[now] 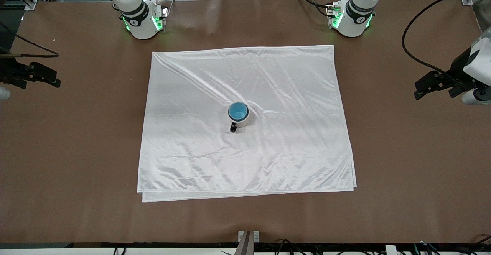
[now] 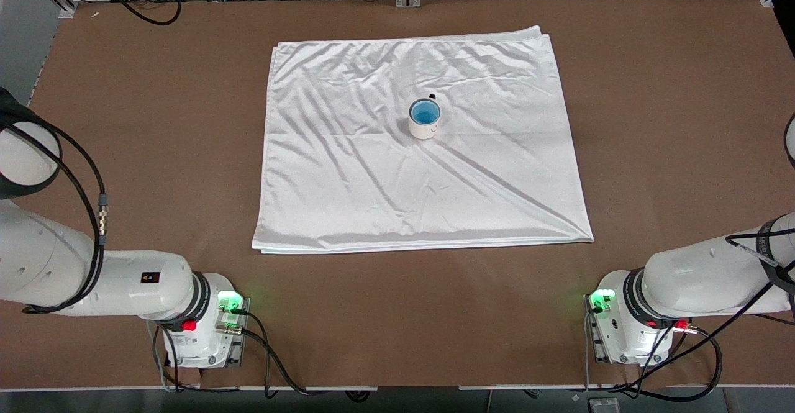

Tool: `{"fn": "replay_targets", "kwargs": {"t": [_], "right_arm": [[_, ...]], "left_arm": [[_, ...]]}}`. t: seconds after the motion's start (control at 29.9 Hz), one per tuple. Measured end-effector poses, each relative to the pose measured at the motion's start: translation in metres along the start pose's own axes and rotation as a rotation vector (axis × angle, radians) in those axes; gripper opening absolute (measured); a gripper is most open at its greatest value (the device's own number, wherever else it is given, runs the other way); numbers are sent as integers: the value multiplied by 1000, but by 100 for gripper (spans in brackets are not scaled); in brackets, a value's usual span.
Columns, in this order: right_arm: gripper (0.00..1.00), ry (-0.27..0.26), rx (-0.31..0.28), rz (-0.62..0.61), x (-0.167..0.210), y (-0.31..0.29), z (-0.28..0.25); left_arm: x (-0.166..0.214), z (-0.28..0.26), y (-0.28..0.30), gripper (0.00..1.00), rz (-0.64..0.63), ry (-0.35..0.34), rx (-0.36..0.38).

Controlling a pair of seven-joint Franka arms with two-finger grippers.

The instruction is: Place blue cup into white mug on cloth

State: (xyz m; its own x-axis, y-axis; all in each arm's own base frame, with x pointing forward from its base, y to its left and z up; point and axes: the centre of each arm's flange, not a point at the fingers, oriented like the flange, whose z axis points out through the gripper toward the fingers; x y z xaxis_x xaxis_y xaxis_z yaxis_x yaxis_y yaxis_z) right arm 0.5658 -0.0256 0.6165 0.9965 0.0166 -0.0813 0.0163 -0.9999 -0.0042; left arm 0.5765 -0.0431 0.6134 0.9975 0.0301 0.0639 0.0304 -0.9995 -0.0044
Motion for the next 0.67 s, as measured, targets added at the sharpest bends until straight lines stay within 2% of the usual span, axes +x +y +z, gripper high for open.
{"fn": "replay_targets", "kwargs": {"t": [0.67], "right_arm": [[100,-1,0,0,0,0,1]], "left_arm": [[-3,-3,-9,100,1,-11,3]]}}
